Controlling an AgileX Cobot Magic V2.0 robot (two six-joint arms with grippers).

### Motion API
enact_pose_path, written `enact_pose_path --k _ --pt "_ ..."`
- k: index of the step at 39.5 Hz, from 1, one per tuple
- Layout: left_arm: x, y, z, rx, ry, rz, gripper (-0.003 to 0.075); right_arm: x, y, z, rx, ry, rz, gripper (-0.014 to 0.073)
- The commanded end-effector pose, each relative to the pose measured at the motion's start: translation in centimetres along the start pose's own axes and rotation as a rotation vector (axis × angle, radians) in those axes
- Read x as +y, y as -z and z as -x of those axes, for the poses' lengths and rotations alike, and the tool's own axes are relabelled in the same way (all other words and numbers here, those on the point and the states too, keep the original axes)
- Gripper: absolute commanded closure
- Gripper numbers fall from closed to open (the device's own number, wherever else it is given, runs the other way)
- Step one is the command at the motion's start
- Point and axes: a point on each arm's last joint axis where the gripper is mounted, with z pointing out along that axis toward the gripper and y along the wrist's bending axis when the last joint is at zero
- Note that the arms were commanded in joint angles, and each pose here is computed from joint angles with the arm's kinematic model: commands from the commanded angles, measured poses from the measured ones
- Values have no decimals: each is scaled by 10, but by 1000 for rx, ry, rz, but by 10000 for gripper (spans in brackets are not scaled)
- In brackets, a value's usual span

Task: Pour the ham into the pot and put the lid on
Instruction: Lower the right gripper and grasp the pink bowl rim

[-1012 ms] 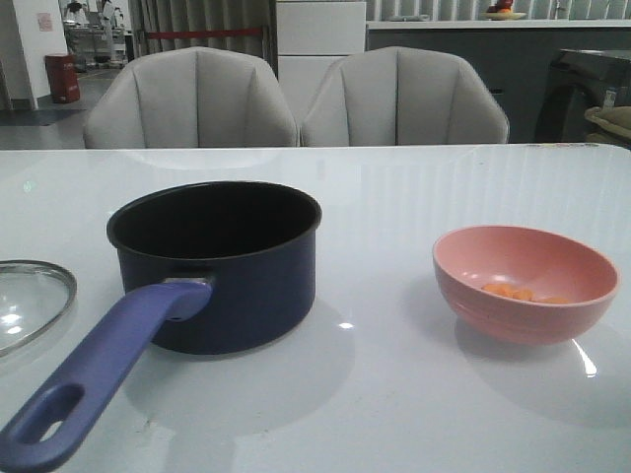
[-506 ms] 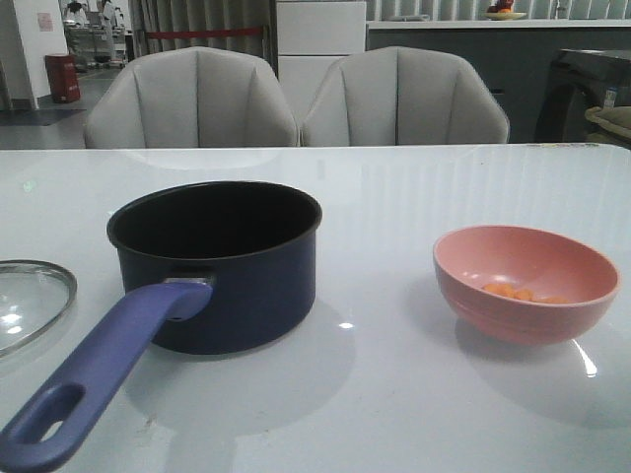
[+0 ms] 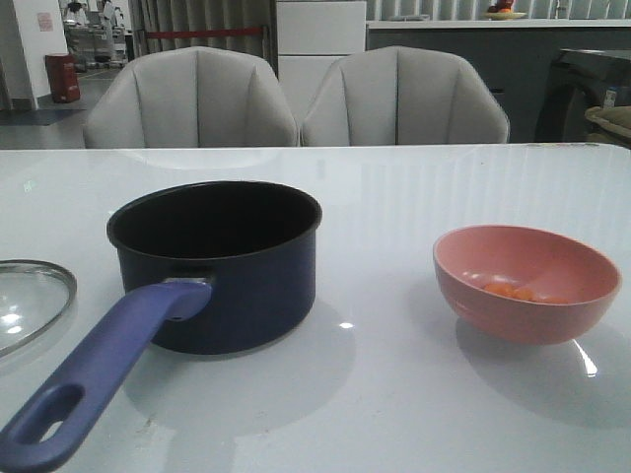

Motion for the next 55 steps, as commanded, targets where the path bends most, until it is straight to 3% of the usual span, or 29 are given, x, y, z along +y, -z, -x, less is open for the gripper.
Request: enact_pose_path --k 1,6,13,34,36,39,43,46,55 --pt "-3 3 15 -101 7 -19 103 1 -10 27 41 -6 -2 36" --pt "-3 3 15 -101 7 -19 103 -4 -32 45 142 -26 -21 36" --pt "-3 3 15 -101 7 -19 103 -23 -57 58 185 -79 -58 36" --pt "-3 3 15 -101 7 -19 103 -33 -156 45 375 -94 12 41" --pt "-3 3 15 -101 7 -19 103 -34 -163 45 390 -90 18 67" --pt "-3 3 15 -101 7 -19 103 -35 -171 45 406 -89 19 194" --pt "-3 3 15 -101 7 -19 103 -35 -171 52 390 -85 20 482" --pt "-3 3 15 -101 7 -19 103 -34 -166 61 357 -80 21 430" --pt "-3 3 15 -101 7 -19 103 -22 -131 91 230 -24 42 462"
